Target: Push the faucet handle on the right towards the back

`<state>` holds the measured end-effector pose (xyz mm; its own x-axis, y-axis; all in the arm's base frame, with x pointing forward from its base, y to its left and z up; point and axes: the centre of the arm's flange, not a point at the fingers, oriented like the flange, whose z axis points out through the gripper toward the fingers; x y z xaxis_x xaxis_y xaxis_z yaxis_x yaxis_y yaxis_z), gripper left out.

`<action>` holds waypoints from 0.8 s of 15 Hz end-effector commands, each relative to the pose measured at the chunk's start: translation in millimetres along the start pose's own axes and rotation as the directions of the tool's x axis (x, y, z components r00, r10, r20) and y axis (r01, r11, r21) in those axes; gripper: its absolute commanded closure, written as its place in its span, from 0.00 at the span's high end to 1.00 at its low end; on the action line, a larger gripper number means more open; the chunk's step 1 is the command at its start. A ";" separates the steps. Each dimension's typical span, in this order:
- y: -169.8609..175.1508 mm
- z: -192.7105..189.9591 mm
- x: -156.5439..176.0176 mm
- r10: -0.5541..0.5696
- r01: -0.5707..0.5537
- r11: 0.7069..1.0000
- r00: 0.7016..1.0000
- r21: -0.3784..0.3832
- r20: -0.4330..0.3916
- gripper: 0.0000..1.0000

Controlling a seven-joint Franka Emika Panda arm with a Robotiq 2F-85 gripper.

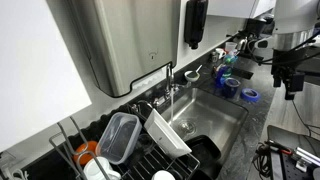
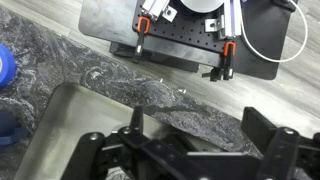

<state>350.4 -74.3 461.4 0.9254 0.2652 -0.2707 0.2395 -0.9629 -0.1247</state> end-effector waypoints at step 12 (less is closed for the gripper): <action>12.1 6.9 27.1 0.021 -0.019 0.999 0.998 0.026 -0.059 1.00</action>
<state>353.5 -73.5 459.3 0.9299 0.2594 -0.2608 0.2320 -0.9638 -0.1312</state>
